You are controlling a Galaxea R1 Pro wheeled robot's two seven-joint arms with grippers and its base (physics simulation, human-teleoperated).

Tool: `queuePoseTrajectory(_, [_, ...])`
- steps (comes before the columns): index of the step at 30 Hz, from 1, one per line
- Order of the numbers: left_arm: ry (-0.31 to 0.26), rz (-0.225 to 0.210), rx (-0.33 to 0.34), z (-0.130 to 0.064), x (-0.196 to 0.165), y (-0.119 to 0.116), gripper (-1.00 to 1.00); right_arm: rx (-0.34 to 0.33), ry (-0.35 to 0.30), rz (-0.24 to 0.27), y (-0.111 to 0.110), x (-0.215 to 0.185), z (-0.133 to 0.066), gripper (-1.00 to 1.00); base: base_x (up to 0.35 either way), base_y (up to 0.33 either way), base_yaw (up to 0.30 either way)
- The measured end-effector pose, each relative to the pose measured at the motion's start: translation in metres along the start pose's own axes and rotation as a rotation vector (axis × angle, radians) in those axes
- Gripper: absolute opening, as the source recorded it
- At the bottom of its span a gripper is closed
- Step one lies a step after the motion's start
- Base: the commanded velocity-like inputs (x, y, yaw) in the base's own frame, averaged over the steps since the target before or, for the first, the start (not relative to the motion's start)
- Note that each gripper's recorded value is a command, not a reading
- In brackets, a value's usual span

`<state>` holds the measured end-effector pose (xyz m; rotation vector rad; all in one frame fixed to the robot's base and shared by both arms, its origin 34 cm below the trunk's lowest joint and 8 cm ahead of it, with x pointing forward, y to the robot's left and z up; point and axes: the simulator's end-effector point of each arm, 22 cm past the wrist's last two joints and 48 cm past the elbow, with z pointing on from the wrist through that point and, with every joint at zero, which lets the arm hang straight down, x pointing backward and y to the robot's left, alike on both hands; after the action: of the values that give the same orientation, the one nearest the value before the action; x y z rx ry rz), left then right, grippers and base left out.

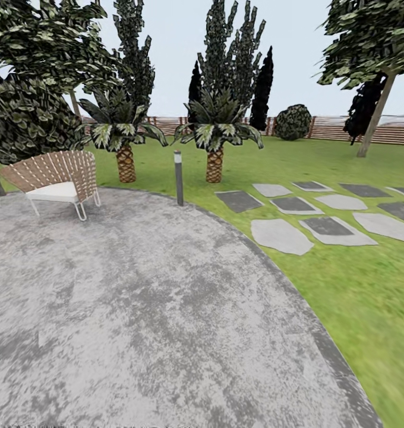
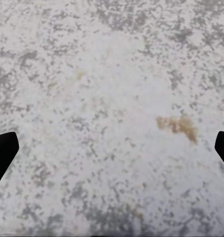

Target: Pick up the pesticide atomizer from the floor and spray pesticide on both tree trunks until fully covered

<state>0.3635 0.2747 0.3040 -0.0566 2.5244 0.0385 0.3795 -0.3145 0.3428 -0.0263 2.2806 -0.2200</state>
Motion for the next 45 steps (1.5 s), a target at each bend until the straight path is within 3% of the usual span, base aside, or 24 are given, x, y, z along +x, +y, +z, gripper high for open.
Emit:
queuePoseTrajectory(19, [0.02,-0.002,-0.006,0.0,0.009,0.002,1.0,-0.002,0.015,-0.003,0.001,0.006,-0.001,1.0,0.0,0.0,0.243])
queuePoseTrajectory(24, [0.023,-0.051,-0.029,-0.001,0.011,0.007,1.0,-0.003,0.019,-0.004,0.001,0.008,-0.001,1.0,0.0,0.0,0.243])
queuePoseTrajectory(27, [0.025,-0.059,-0.032,-0.001,0.012,0.007,1.0,-0.003,0.022,-0.004,0.001,0.009,-0.001,1.0,0.0,0.0,0.243])
queuePoseTrajectory(45, [0.039,-0.054,-0.03,-0.001,0.017,0.007,1.0,-0.005,0.036,-0.006,0.002,0.014,-0.002,1.0,0.0,0.0,0.248])
